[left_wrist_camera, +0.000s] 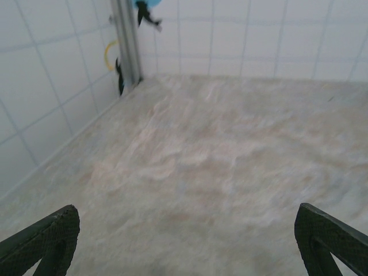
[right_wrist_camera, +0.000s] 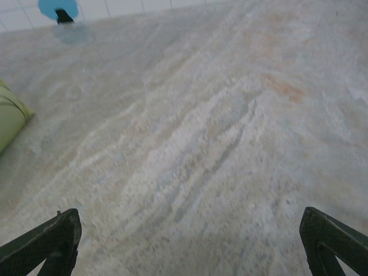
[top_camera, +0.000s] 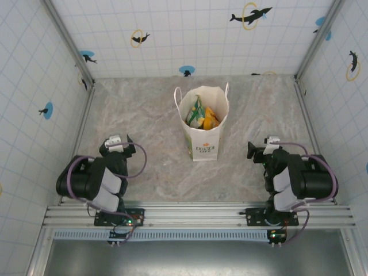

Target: Place the snacks into the paper bag

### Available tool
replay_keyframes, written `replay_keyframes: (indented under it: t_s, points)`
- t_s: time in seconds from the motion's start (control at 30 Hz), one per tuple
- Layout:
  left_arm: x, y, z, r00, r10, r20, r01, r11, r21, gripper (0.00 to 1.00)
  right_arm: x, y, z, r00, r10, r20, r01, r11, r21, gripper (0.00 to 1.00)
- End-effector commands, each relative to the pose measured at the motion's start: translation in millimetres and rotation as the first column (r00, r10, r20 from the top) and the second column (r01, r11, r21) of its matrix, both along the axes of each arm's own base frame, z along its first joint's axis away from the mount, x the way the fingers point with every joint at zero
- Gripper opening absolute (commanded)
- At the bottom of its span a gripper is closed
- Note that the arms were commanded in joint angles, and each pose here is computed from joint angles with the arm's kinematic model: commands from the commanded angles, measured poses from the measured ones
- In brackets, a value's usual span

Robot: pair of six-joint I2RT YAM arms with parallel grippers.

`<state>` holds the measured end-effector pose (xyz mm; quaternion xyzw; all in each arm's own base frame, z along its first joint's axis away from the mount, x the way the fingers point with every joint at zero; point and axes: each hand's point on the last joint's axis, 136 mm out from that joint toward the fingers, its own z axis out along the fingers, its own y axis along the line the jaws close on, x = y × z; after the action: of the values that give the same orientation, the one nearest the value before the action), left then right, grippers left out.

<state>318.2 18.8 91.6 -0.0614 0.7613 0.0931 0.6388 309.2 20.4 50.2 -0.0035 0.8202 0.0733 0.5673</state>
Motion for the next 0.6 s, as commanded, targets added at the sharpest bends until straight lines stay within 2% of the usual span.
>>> replay_keyframes:
  t_s: [0.0,0.03,0.1,0.17,0.57]
  points:
    - [-34,12,-4,0.999,0.033,0.013,-0.033,0.999,-0.023,0.98,-3,-9,9,0.998,-0.045,0.051,0.047,0.998,-0.038,1.0]
    - [-21,21,-14,0.995,0.093,-0.038,-0.094,0.995,-0.044,0.98,0,-11,9,0.997,-0.061,0.055,0.062,0.997,-0.033,1.0]
    - [-17,24,-27,0.995,0.044,-0.085,-0.057,0.987,-0.151,0.98,1,-16,3,0.996,-0.092,0.015,0.093,0.995,-0.034,1.0]
    - [-17,26,-22,0.997,0.048,-0.057,-0.056,0.988,-0.147,0.98,1,-17,4,0.994,-0.102,0.023,0.103,0.994,-0.045,1.0]
    - [-14,22,-26,0.996,0.038,-0.087,-0.048,0.992,-0.12,0.98,1,-17,2,0.995,-0.102,0.013,0.103,0.994,-0.044,1.0]
